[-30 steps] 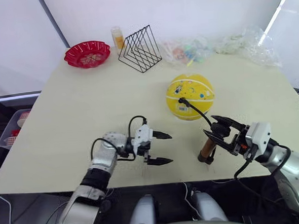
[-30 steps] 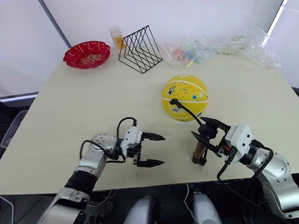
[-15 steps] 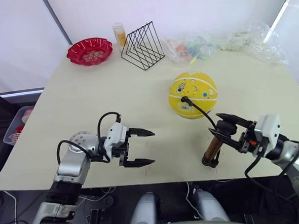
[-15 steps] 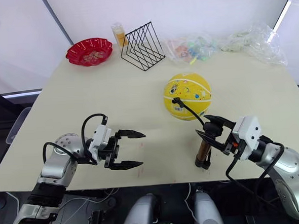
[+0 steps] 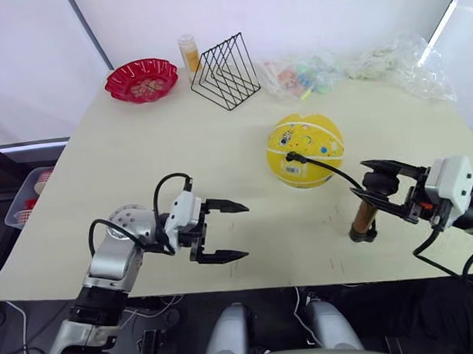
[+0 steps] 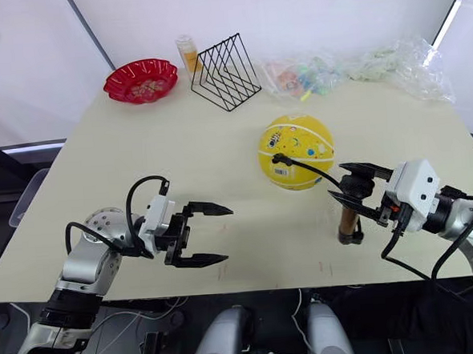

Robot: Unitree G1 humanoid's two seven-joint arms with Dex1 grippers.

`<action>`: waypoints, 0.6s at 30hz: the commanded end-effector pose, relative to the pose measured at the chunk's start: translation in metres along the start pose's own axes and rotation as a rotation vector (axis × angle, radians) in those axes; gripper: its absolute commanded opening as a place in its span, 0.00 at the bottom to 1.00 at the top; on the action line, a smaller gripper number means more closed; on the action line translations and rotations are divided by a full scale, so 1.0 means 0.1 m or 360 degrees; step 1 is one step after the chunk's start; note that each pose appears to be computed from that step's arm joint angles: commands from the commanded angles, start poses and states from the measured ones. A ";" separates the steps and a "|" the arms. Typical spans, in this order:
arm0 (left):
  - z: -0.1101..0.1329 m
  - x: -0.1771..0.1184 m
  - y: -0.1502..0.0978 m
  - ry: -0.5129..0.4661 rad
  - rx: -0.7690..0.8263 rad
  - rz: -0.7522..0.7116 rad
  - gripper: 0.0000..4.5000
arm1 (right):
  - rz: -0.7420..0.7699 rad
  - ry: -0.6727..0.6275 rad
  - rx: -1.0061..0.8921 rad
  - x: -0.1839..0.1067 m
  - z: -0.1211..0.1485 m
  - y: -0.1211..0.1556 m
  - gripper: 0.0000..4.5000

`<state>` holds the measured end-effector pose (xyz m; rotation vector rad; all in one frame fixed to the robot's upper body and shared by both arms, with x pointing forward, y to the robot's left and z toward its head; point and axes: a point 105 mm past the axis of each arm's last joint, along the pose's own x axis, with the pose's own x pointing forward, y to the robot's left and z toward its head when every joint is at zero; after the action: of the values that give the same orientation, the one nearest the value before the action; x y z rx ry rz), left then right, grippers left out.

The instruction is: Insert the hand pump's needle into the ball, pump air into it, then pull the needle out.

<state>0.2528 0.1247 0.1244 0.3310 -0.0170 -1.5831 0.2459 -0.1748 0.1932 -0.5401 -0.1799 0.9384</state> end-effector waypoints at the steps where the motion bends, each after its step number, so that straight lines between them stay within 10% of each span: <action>1: 0.11 0.02 0.00 -0.0051 0.0054 -0.0010 1.00 | -0.0022 -0.0036 -0.0128 -0.04 0.12 -0.07 0.43; 18: 0.26 0.00 0.09 -0.0150 0.0023 0.0141 1.00 | 0.0138 0.0371 -0.0987 0.02 -0.42 -0.26 0.43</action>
<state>0.2590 0.1199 0.1384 0.2398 -0.0549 -1.5067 0.2812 -0.2002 0.1613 -1.1712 -0.1869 0.9071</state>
